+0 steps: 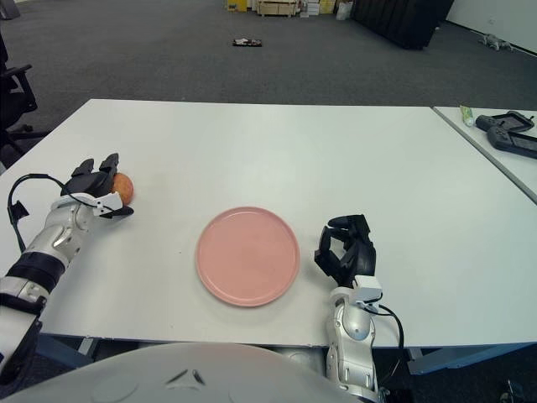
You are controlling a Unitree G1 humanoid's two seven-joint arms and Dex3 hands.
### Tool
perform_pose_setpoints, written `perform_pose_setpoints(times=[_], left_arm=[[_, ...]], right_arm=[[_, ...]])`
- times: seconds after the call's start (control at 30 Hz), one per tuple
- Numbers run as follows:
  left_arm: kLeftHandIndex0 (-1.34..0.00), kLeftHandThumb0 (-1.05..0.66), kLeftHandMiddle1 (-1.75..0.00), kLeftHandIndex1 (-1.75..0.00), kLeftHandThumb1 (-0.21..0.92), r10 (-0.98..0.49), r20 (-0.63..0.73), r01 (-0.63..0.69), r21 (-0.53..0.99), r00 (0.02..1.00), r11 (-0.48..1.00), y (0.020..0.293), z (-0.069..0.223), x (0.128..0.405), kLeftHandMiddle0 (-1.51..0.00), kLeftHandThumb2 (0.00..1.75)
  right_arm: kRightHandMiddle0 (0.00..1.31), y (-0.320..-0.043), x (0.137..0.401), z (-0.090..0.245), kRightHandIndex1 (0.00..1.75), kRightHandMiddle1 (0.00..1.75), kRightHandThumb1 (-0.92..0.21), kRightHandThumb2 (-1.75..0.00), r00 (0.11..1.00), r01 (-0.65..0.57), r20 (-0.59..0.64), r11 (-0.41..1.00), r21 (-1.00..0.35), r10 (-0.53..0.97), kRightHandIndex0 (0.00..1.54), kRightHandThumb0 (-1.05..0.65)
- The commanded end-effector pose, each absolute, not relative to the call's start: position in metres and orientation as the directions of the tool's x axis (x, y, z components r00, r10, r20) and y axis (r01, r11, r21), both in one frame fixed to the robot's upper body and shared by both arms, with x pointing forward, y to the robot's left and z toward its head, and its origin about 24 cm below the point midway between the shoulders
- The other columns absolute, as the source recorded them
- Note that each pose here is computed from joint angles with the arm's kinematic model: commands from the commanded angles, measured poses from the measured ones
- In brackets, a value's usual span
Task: Put the apple into the plate.
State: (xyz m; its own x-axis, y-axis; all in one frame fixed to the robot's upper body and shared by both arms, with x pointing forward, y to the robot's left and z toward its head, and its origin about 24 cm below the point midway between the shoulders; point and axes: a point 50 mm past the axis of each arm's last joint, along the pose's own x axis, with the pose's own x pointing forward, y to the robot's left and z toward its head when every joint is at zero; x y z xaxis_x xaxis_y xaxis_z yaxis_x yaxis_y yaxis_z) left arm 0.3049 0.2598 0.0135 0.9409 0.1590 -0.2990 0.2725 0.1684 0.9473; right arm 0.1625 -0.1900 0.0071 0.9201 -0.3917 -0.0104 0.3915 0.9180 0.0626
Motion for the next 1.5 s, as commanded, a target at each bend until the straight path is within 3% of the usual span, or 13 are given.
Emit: perform_pose_setpoints(times=[0.0,0.73,0.77,0.8,0.83,0.87,0.97,1.03,1.13,1.17,1.27,1.37,1.47], left_arm=[[0.0,-1.01,0.0,0.0,0.74,0.162,-0.343,0.314,0.932,0.925,0.181,0.256,0.004,0.306,0.0,0.27],[-0.02,-0.96,0.0,-0.02,0.87,0.122,-0.368,0.33,0.909,0.922,0.256,0.244,-0.017,0.315,0.0,0.33],[-0.02,-0.94,-0.06,-0.19,0.86,0.116,-0.361,0.323,0.911,0.925,0.257,0.244,-0.017,0.315,-0.04,0.34],[-0.01,-0.94,-0.11,-0.26,0.86,0.107,-0.345,0.31,0.916,0.932,0.254,0.243,-0.017,0.315,-0.04,0.35],[-0.01,-0.91,-0.27,-0.45,0.83,0.1,-0.334,0.301,0.92,0.937,0.251,0.242,-0.017,0.315,-0.06,0.38],[0.0,-0.84,-0.68,-0.87,0.7,0.091,-0.319,0.289,0.925,0.943,0.246,0.24,-0.018,0.315,-0.05,0.55],[-0.08,-0.75,-1.12,-1.42,0.54,0.069,-0.284,0.261,0.937,0.956,0.233,0.239,-0.018,0.314,-0.11,0.78],[-0.14,-0.71,-1.26,-1.58,0.49,0.058,-0.266,0.246,0.942,0.962,0.229,0.237,-0.017,0.314,-0.15,0.85],[-0.24,-0.65,-1.42,-1.69,0.43,0.039,-0.23,0.216,0.952,0.972,0.219,0.233,-0.017,0.315,-0.21,0.92],[-0.36,-0.58,-1.54,-1.71,0.41,0.032,-0.217,0.206,0.955,0.976,0.214,0.231,-0.016,0.315,-0.34,1.04],[-0.52,-0.51,-1.68,-1.73,0.35,0.017,-0.177,0.17,0.966,0.984,0.196,0.228,-0.015,0.315,-0.57,1.22],[-0.63,-0.51,-1.72,-1.74,0.26,0.003,-0.123,0.12,0.974,0.992,0.191,0.226,-0.015,0.314,-0.86,1.35],[-0.66,-0.5,-1.74,-1.75,0.24,-0.006,-0.088,0.087,0.977,0.996,0.195,0.224,-0.015,0.312,-1.05,1.4]], right_arm=[[0.35,-0.189,0.166,0.01,1.75,1.75,-0.66,-0.89,0.918,0.395,0.005,0.915,0.082,-0.397,0.77,-0.39],[0.35,-0.191,0.164,0.013,1.75,1.75,-0.67,-0.88,0.914,0.403,0.003,0.911,0.092,-0.405,0.76,-0.39],[0.35,-0.191,0.164,0.013,1.75,1.75,-0.67,-0.88,0.915,0.402,0.004,0.911,0.091,-0.404,0.76,-0.39],[0.35,-0.191,0.164,0.013,1.75,1.75,-0.67,-0.88,0.916,0.4,0.006,0.912,0.09,-0.402,0.76,-0.39],[0.35,-0.191,0.163,0.013,1.75,1.75,-0.67,-0.88,0.916,0.399,0.008,0.913,0.089,-0.401,0.76,-0.39],[0.35,-0.191,0.163,0.013,1.75,1.75,-0.67,-0.88,0.916,0.399,0.008,0.912,0.09,-0.402,0.76,-0.39],[0.35,-0.192,0.163,0.013,1.75,1.75,-0.67,-0.87,0.915,0.402,0.004,0.911,0.089,-0.404,0.76,-0.39],[0.35,-0.192,0.163,0.012,1.75,1.75,-0.67,-0.87,0.914,0.404,0.003,0.91,0.088,-0.406,0.76,-0.39],[0.35,-0.193,0.163,0.013,1.75,1.75,-0.67,-0.87,0.912,0.407,0.002,0.909,0.089,-0.409,0.76,-0.39],[0.34,-0.193,0.163,0.013,1.75,1.75,-0.67,-0.87,0.912,0.409,0.001,0.908,0.089,-0.41,0.76,-0.39],[0.34,-0.193,0.163,0.013,1.75,1.75,-0.68,-0.87,0.911,0.411,0.004,0.907,0.094,-0.413,0.76,-0.38],[0.34,-0.193,0.163,0.014,1.75,1.75,-0.68,-0.86,0.91,0.411,0.016,0.906,0.101,-0.415,0.76,-0.38],[0.34,-0.193,0.163,0.014,1.75,1.75,-0.68,-0.86,0.91,0.408,0.028,0.906,0.11,-0.413,0.76,-0.38]])
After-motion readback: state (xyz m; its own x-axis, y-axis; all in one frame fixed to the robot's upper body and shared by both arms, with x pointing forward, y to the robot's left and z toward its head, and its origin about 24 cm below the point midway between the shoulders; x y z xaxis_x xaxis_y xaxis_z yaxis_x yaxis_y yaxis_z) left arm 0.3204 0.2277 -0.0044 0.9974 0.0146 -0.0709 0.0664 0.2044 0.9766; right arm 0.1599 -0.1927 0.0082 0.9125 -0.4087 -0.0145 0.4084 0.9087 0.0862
